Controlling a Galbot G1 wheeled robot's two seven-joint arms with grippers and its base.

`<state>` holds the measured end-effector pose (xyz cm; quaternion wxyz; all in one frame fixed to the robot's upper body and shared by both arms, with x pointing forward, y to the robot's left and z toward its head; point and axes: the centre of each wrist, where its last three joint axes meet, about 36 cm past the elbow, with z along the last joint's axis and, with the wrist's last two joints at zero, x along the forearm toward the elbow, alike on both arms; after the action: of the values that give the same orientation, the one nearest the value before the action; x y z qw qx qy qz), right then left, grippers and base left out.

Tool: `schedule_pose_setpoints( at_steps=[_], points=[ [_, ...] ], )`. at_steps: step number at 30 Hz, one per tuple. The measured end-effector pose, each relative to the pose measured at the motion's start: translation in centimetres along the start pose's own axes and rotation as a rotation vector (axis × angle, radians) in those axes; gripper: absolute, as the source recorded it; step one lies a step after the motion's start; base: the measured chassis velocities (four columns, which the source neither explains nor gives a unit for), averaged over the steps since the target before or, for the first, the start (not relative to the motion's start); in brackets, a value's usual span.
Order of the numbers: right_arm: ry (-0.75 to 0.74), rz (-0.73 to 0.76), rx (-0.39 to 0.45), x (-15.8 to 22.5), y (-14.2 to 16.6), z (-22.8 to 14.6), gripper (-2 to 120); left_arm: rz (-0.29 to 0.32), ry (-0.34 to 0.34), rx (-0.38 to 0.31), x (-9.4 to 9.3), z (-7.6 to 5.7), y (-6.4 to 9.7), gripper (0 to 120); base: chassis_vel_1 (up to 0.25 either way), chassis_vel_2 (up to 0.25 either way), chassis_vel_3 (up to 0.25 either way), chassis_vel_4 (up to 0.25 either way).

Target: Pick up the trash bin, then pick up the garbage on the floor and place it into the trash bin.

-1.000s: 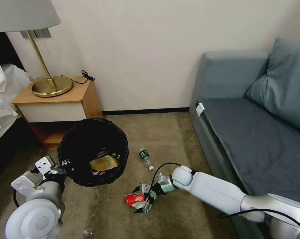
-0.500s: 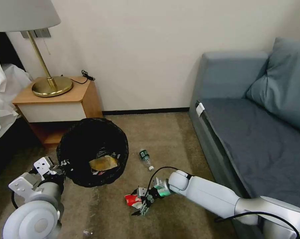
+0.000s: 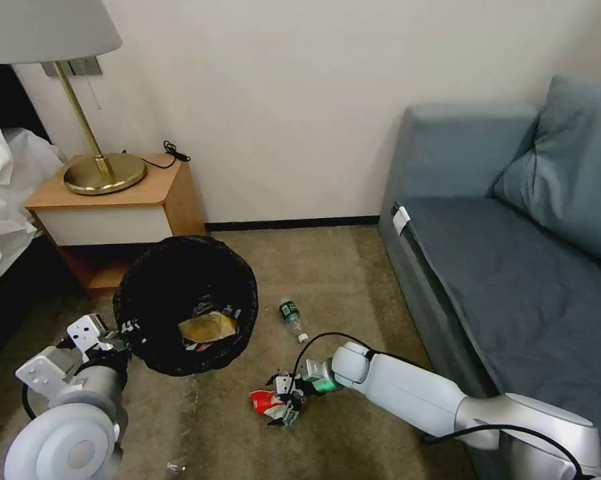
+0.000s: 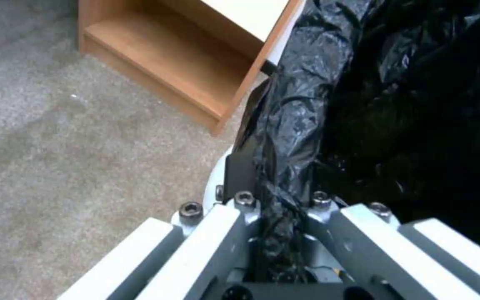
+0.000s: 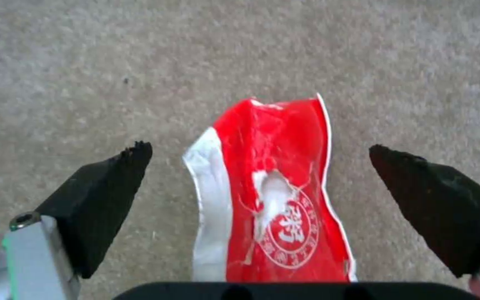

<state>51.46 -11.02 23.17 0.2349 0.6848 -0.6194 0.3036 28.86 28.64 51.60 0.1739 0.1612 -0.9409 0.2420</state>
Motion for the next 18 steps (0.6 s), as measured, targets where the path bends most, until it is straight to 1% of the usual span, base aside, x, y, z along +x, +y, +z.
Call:
schedule_pose_setpoints(
  at_steps=[1,2,3,4,5,8,13,14,15,17,18],
  points=[
    [0.006,-0.001,0.004,0.1,-0.1,0.1,96,0.001,0.0,-0.001,0.0,0.0,0.0,1,0.0,0.0,0.0,0.0],
    [0.006,-0.001,0.004,0.1,-0.1,0.1,96,0.001,0.0,-0.001,0.0,0.0,0.0,1,0.0,0.0,0.0,0.0],
    [0.011,0.001,0.006,0.1,-0.1,0.2,93,0.002,-0.001,-0.002,0.0,-0.1,0.0,1,0.0,0.0,0.0,0.0],
    [0.011,0.001,0.006,0.1,-0.1,0.2,93,0.002,-0.001,-0.002,0.0,-0.1,0.0,1,0.0,0.0,0.0,0.0],
    [0.014,0.005,0.005,0.2,-0.2,0.3,89,0.004,-0.002,-0.003,0.0,-0.1,0.0,1,0.0,0.0,0.0,0.0],
    [0.023,0.014,0.009,0.2,-0.3,0.4,85,0.005,-0.002,-0.002,-0.1,-0.2,0.0,1,0.0,0.0,0.0,0.0],
    [0.04,0.019,0.023,0.1,-0.4,0.6,84,0.006,-0.001,-0.002,-0.1,-0.1,-0.1,1,0.0,0.0,0.0,0.0],
    [0.048,0.019,0.022,-0.1,-0.3,0.9,82,0.007,0.0,-0.004,-0.1,-0.1,-0.1,1,0.0,0.0,0.0,0.0],
    [0.048,0.019,0.022,-0.1,-0.3,0.9,82,0.007,0.0,-0.004,-0.1,-0.1,-0.1,1,0.0,0.0,0.0,0.0],
    [0.061,0.026,0.011,-0.3,-0.2,1.5,76,0.007,-0.002,-0.007,-0.1,-0.2,0.0,1,0.0,0.0,0.0,0.0],
    [0.061,0.026,0.011,-0.3,-0.2,1.5,76,0.007,-0.002,-0.007,-0.1,-0.2,0.0,1,0.0,0.0,0.0,0.0]
  ],
)
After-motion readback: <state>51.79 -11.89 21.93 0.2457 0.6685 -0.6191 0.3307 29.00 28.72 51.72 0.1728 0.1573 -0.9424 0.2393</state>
